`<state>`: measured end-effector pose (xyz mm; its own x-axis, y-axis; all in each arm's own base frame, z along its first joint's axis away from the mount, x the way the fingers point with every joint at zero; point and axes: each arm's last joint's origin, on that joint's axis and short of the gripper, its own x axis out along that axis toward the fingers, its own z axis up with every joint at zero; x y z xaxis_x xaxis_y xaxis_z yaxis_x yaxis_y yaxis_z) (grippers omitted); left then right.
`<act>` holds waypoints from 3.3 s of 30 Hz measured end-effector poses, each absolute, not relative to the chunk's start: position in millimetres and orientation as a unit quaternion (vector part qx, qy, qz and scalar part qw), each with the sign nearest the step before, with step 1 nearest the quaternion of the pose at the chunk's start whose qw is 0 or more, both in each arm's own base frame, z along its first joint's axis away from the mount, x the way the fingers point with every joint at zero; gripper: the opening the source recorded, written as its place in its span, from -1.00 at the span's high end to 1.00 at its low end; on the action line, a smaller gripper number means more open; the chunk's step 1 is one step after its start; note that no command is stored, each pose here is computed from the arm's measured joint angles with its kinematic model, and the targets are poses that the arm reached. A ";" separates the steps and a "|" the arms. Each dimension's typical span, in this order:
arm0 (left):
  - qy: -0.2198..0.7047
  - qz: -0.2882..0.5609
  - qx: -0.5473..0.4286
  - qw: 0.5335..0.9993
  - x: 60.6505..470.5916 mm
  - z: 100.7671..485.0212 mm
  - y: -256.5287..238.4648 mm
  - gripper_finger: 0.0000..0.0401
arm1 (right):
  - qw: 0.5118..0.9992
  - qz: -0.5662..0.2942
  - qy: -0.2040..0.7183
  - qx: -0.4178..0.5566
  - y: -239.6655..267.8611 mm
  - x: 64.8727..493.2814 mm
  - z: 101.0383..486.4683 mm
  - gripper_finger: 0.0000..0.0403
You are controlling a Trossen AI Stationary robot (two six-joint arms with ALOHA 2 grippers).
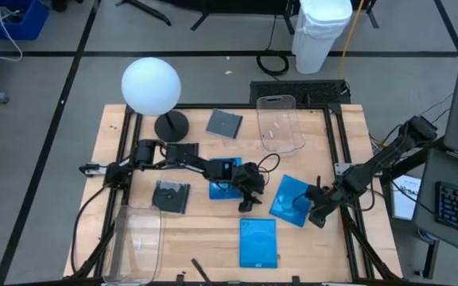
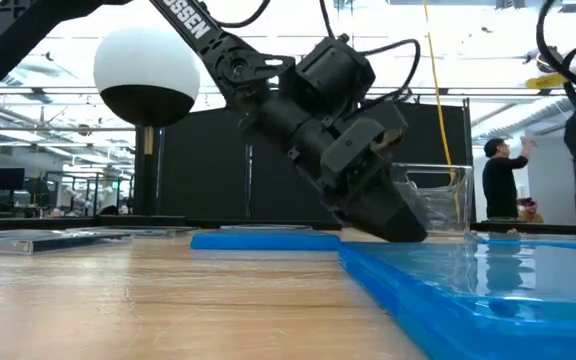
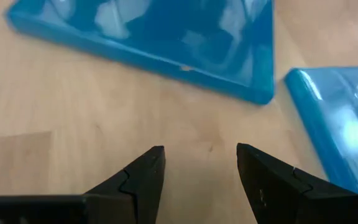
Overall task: Pick & place jewel cases by type
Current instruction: Put the top right blue CD case into the top transparent bin
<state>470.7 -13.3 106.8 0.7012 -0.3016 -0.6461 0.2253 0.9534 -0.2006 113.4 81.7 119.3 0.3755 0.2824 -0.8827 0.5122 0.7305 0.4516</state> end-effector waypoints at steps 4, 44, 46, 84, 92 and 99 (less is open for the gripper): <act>0.364 -0.125 -0.048 0.922 471.3 102.5 -8.7 -0.03 | 0.789 -0.069 0.482 0.375 80.3 118.3 113.8 0.20; 0.337 -0.126 -0.045 0.932 476.1 98.7 -10.9 -0.03 | 0.908 -0.125 0.182 0.356 49.5 135.1 116.4 0.39; 0.339 -0.125 -0.044 0.931 475.9 98.8 -10.8 -0.03 | 0.910 -0.116 0.190 0.349 49.1 135.6 116.2 0.45; 0.415 0.044 0.129 0.900 420.5 213.8 -41.5 -0.03 | 1.000 -0.004 -0.012 0.015 28.1 143.0 269.1 1.00; 0.428 0.062 0.117 0.894 419.0 209.7 -25.6 -0.03 | 0.986 -0.145 0.061 -0.051 -12.7 142.4 336.7 1.00; 0.416 0.078 0.105 0.900 421.7 211.4 -15.0 -0.03 | 0.939 -0.280 0.198 -0.017 -70.6 159.0 344.5 1.00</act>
